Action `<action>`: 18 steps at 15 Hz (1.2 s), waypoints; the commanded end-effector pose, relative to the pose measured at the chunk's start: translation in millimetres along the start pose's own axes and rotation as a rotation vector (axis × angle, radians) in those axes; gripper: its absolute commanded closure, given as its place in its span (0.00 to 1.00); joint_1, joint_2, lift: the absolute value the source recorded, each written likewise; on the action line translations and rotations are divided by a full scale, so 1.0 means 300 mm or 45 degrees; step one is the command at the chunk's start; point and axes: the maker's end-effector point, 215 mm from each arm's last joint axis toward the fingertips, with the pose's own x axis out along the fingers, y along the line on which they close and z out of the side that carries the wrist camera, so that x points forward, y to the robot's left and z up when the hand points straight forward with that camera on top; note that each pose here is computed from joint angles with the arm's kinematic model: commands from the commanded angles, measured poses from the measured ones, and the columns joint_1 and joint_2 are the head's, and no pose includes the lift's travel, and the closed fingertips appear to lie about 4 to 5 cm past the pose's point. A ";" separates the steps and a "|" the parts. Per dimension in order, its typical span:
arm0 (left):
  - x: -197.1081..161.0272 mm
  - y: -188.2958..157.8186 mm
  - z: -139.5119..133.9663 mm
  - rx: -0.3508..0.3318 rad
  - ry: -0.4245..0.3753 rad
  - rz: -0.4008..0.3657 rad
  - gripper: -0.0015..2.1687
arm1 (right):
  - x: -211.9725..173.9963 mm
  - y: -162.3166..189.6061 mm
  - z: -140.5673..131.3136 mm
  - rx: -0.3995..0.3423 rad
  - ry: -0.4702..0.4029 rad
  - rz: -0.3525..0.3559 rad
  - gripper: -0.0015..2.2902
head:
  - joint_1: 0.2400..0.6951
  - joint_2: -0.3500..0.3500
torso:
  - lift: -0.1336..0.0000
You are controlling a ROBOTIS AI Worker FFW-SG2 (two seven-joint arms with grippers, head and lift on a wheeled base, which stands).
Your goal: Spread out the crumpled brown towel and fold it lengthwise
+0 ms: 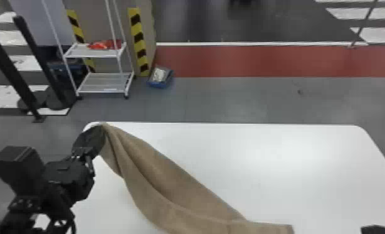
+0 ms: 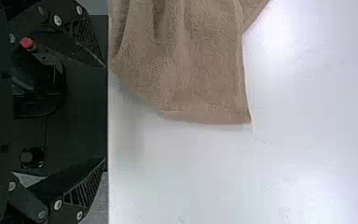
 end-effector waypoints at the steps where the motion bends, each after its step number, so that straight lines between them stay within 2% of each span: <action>1: 0.002 -0.010 -0.002 0.000 0.001 -0.004 0.87 | 0.015 0.016 0.209 -0.065 -0.211 0.048 0.06 | 1.00 0.55 | 1.00; 2: 0.002 -0.015 -0.003 0.000 0.002 -0.006 0.87 | 0.034 0.047 0.307 -0.103 -0.324 0.109 0.09 | 1.00 0.55 | 1.00; 3: 0.003 -0.023 -0.005 0.001 0.002 -0.011 0.87 | 0.061 0.095 0.400 -0.128 -0.425 0.213 0.10 | 1.00 0.54 | 1.00; 4: 0.003 -0.040 -0.009 0.007 0.005 -0.019 0.87 | 0.087 0.155 0.475 -0.117 -0.504 0.354 0.10 | 1.00 0.55 | 1.00; 5: 0.004 -0.055 -0.016 0.019 0.011 -0.026 0.87 | 0.113 0.180 0.518 -0.097 -0.540 0.435 0.13 | 1.00 0.56 | 1.00; 6: 0.004 -0.077 -0.018 0.036 0.012 -0.036 0.87 | 0.150 0.187 0.534 -0.118 -0.545 0.430 0.15 | 1.00 0.59 | 1.00; 8: 0.004 -0.087 -0.021 0.052 0.014 -0.038 0.87 | 0.228 0.211 0.502 -0.198 -0.508 0.371 0.15 | 1.00 0.59 | 1.00; 10: 0.004 -0.080 -0.020 0.054 0.017 -0.033 0.87 | 0.277 0.201 0.463 -0.236 -0.482 0.309 0.15 | 1.00 0.60 | 1.00; 13: 0.010 -0.070 -0.031 0.057 0.034 -0.027 0.87 | 0.269 0.165 0.437 -0.245 -0.485 0.260 0.18 | 1.00 0.61 | 1.00; 18: 0.015 -0.075 -0.033 0.053 0.032 -0.028 0.87 | 0.239 0.069 0.420 -0.348 -0.472 0.083 0.18 | 1.00 0.58 | 1.00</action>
